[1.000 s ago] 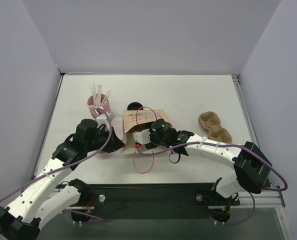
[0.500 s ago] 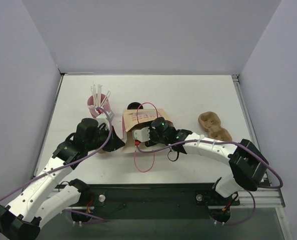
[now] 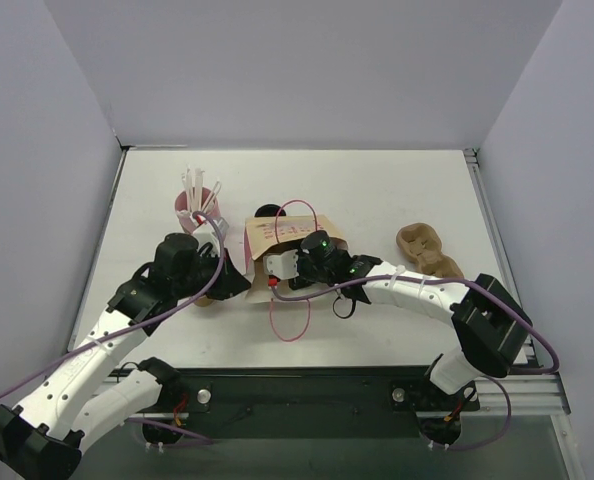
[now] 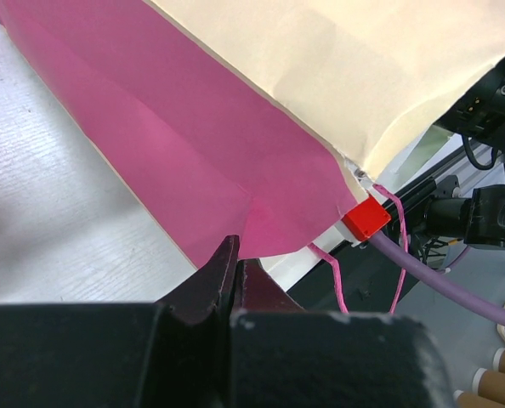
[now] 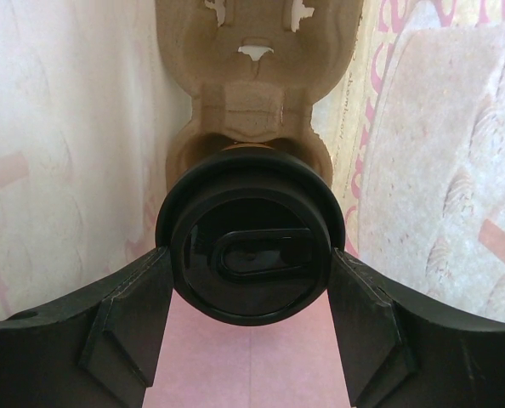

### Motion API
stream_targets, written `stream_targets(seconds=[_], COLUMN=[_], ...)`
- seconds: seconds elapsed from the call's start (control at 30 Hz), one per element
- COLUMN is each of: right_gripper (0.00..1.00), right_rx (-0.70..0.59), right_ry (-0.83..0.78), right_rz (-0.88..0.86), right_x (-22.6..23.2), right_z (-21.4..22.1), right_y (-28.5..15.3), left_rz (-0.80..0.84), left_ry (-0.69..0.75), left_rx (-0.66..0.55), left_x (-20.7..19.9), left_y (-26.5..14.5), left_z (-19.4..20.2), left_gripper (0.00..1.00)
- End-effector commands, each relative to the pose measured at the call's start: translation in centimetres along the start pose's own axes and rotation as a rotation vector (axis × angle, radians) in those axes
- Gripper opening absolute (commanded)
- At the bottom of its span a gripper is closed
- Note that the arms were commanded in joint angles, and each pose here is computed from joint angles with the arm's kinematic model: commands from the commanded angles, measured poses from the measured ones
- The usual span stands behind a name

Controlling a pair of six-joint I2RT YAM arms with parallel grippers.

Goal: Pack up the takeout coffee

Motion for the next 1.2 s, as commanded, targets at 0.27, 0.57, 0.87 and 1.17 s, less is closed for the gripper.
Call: stream_targets(seconds=[0.27,0.57,0.87,1.17], right_gripper=[0.72,0.85,0.88,0.91], right_rx=[-0.020,-0.047,-0.070,-0.111], right_ry=[0.053,0.081,0.130,0.150], right_rz=[0.002,-0.003,-0.016,-0.050], right_x=[-0.8,-1.9,-2.9,-3.3], right_z=[0.2,-0.2,-0.5,-0.9], right_y=[-0.7,-1.9,-2.8,-3.6], left_rz=[0.065,0.074,0.071,0.075], left_ry=[0.022,0.020,0.023,0.028], left_rx=[-0.063,-0.059,-0.054,-0.052], left_x=[-2.1,-2.2,-2.5,-3.0], left_y=[-0.7,-0.5,-0.1,-0.1], left_z=[-1.8,-1.9,-2.3,-2.8], left_gripper=[0.00,0.00,0.00,0.00])
Point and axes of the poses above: each gripper's point midway between its finger pads, its own y axis out along the fingers, its own x axis along the line the jaws close on, z = x × y, the point moved 10 cm from there along -y, back along the fingers, and after that the axes turned 13 degrees about -y, right-handed, at the moved point
